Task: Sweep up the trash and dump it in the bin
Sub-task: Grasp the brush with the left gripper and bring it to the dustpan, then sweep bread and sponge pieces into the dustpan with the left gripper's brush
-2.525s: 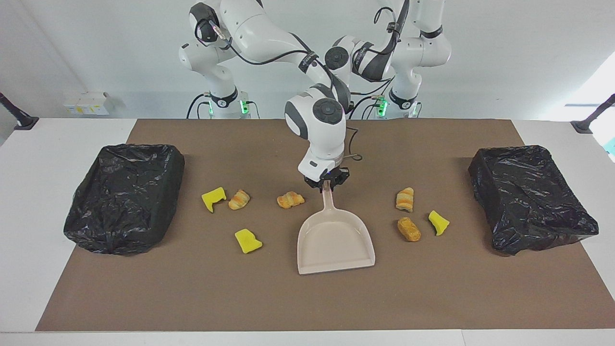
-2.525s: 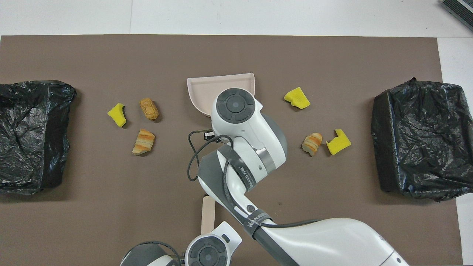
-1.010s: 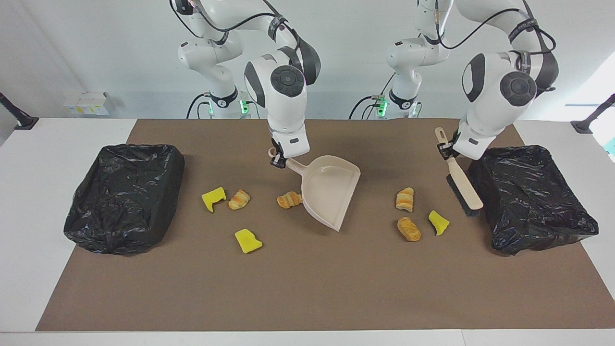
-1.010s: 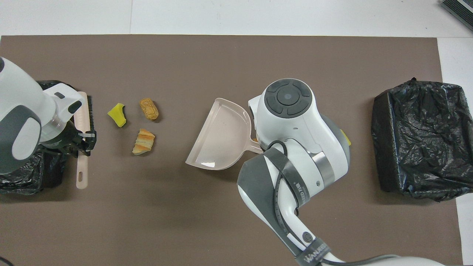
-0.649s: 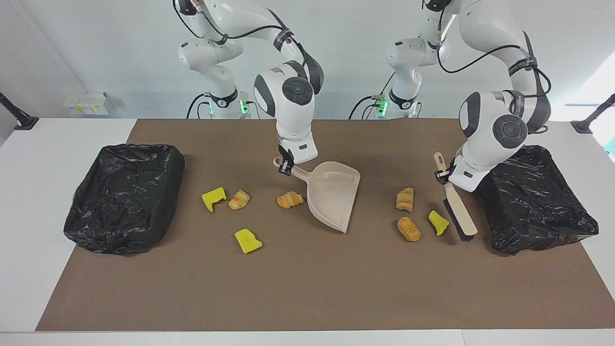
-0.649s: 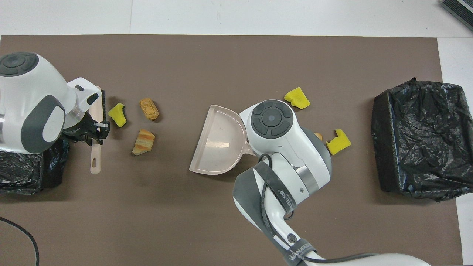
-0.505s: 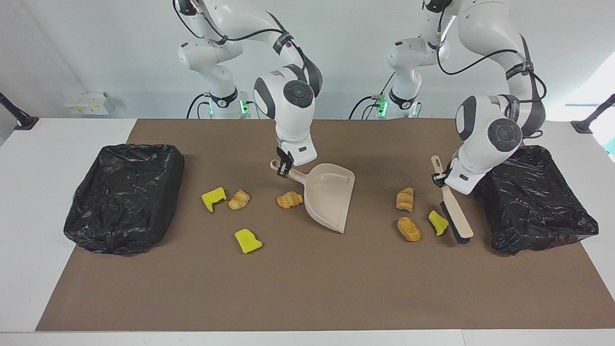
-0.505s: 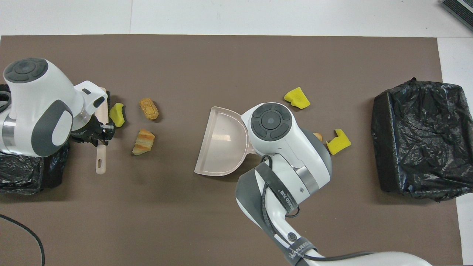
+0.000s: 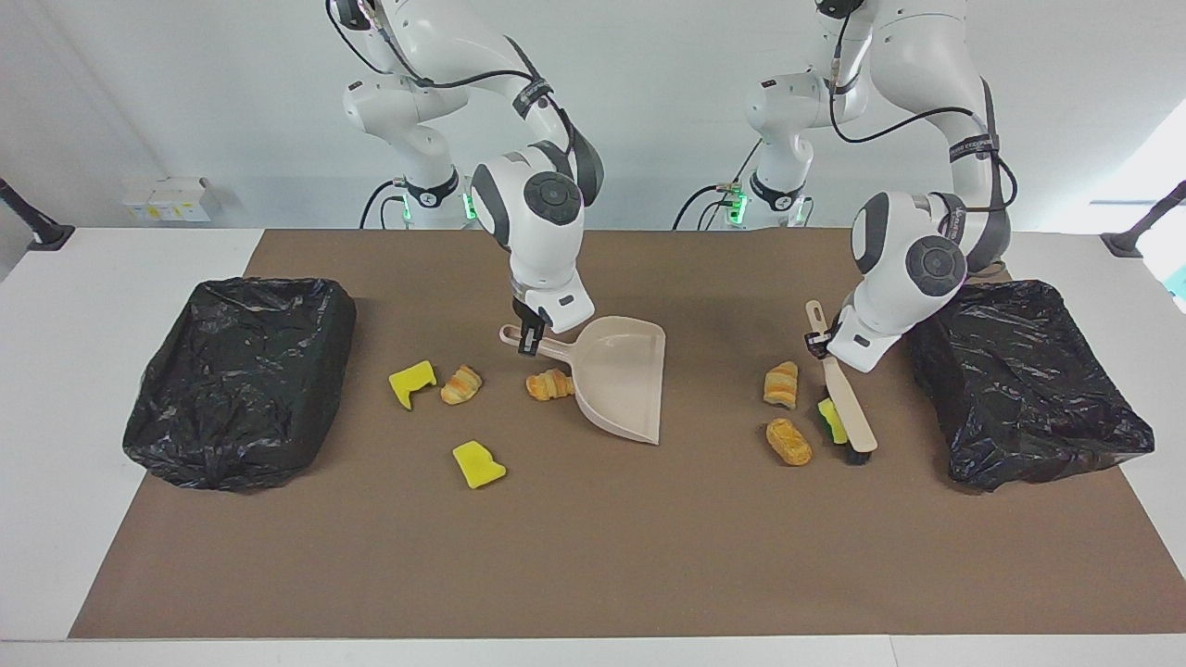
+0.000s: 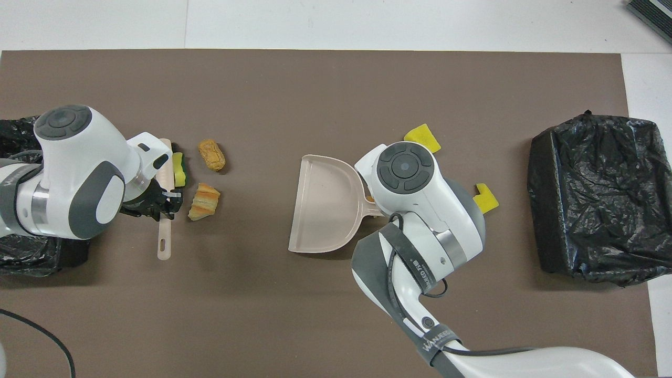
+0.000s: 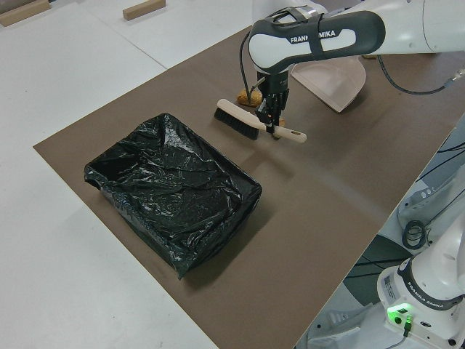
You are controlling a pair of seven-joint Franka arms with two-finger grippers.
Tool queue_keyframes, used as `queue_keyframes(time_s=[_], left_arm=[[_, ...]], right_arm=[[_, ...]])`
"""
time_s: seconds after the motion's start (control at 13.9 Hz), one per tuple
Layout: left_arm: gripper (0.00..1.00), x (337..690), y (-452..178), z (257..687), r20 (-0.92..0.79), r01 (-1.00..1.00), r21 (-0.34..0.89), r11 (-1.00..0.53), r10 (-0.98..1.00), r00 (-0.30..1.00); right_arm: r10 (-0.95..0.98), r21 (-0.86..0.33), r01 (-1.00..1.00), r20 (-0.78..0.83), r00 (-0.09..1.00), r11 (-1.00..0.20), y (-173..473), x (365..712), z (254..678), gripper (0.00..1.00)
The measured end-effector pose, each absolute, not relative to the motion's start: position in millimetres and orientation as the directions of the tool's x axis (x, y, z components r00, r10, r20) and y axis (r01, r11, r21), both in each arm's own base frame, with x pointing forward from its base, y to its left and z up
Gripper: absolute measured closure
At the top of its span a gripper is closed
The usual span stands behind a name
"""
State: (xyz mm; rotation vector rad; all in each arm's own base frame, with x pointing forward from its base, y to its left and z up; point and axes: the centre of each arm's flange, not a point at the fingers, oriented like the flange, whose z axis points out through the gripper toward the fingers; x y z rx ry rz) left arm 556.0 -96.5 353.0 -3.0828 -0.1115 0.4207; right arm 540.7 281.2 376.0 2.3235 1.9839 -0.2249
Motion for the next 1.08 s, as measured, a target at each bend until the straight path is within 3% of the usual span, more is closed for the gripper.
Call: queue_keyframes(time_s=[0.5, 1.08], left_arm=[[0.75, 524.0, -187.9, 353.7, -0.301, 0.003, 0.076, -0.997, -0.021, 0.953], [0.75, 462.3, -323.1, 372.6, -0.302, -0.027, 0.172, -0.985, -0.079, 0.950]], right_arm=[[0.977, -0.028, 0.988, -0.157, 0.145, -0.151, 283.8, 539.0, 373.4, 0.67], [0.980, -0.020, 0.990, -0.148, 0.132, -0.137, 290.2, 536.0, 364.9, 0.67]])
